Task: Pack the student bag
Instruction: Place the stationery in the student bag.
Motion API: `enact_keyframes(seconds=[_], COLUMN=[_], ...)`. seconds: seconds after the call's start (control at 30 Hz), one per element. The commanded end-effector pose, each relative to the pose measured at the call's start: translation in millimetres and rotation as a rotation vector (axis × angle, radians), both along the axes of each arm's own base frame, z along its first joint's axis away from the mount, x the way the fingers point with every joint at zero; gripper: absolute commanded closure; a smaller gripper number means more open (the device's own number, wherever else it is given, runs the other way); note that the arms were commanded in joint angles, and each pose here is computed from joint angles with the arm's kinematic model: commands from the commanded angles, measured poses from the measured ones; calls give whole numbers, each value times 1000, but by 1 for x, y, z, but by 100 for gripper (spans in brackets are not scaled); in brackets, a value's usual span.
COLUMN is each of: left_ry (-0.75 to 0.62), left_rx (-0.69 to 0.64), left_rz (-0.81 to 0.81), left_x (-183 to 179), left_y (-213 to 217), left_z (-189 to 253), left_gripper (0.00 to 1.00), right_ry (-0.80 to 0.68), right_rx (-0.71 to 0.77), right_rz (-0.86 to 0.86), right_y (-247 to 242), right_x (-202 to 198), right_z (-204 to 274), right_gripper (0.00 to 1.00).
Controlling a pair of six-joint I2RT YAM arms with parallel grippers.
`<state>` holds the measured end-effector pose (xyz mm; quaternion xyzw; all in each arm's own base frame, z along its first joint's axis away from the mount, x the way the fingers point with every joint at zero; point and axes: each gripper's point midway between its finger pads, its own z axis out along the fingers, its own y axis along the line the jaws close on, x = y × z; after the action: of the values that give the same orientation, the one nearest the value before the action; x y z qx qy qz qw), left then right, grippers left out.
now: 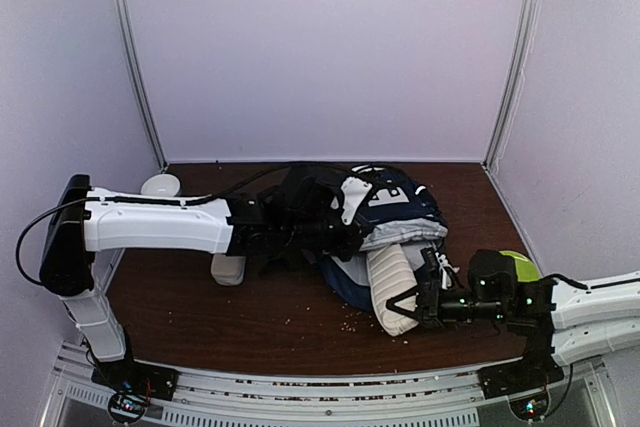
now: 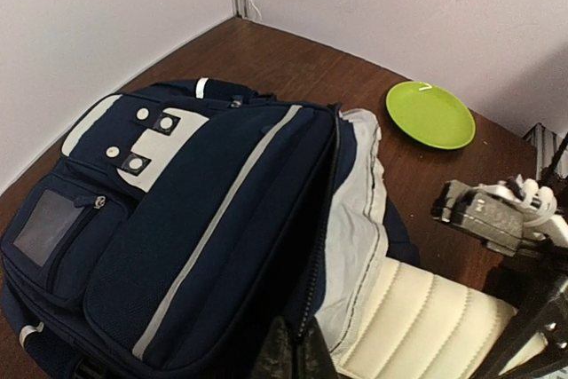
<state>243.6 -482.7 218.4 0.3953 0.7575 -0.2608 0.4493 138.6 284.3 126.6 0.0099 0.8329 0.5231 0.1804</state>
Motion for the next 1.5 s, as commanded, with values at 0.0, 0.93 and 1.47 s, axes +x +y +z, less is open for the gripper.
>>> enact_keyframes(seconds=[0.0, 0.93, 1.47], left_ry=[-73, -50, -48], left_rx=[-330, -356, -321], left_rz=[-91, -37, 13], left_x=[-24, -28, -20], left_y=[-12, 14, 17], left_z=[103, 85, 67], left_gripper=[100, 100, 100], right_ry=[-120, -465, -374], right_rx=[85, -567, -365], right_rz=[59, 150, 83], right_y=[31, 59, 30], right_x=[17, 96, 45], right_z=[40, -45, -16], right_gripper=[71, 70, 25])
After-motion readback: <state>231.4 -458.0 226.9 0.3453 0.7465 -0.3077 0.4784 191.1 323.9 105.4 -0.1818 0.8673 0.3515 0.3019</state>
